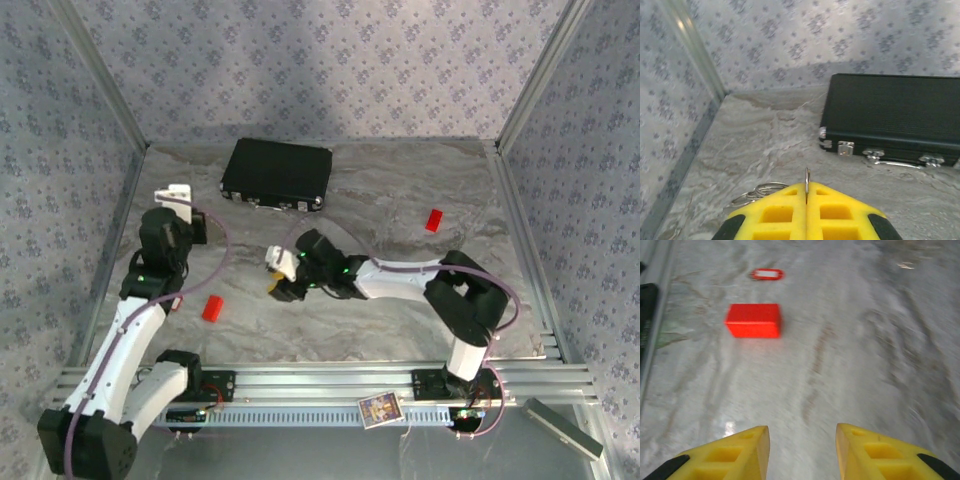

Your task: Put the keys on the keyring

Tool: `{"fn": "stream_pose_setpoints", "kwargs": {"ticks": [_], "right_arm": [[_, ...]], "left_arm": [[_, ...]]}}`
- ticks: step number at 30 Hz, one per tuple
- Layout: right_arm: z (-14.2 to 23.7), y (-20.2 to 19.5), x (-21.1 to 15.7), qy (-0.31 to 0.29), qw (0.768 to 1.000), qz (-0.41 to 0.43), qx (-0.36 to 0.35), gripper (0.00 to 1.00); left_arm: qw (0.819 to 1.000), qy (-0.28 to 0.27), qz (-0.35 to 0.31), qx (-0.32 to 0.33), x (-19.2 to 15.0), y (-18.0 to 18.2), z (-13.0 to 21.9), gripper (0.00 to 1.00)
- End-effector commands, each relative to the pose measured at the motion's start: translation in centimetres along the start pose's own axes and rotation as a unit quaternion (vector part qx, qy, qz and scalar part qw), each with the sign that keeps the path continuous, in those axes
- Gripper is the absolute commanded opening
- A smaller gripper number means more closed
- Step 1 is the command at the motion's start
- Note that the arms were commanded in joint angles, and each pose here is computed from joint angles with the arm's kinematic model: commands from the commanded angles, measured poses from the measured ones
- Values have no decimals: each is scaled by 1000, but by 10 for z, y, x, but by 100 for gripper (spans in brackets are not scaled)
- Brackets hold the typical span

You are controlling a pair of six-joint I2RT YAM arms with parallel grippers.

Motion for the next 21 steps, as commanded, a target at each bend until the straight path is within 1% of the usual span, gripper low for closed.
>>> {"fn": "stream_pose_setpoints", "kwargs": {"ticks": [1, 6, 10, 16, 21], "right_arm": [[-26, 15, 9, 10, 999, 46, 17, 41], [-66, 21, 27, -21, 997, 74, 24, 42], [-95, 23, 36, -30, 996, 78, 33, 43], [-122, 22, 52, -41, 994, 91, 34, 46], [-145, 24, 61, -40, 994, 92, 49, 47]], "left_arm": [[999, -27, 27, -24, 25, -4, 0, 0], [998, -48, 29, -30, 44, -6, 0, 0], [996, -46, 39, -61, 53, -14, 4, 0], [993, -36, 53, -98, 52, -23, 10, 0], [992, -38, 55, -109, 54, -25, 12, 0]]}}
Point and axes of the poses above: each hand's point on the last joint's axis, 136 mm out from that joint toward the fingers, its own z axis back along the fingers, its own y axis along the line the jaws close on, x = y × z, the point moved 5 cm from there along z, back along the fingers, and after that the axes turned 14 degrees about z, right-handed, at the moved point
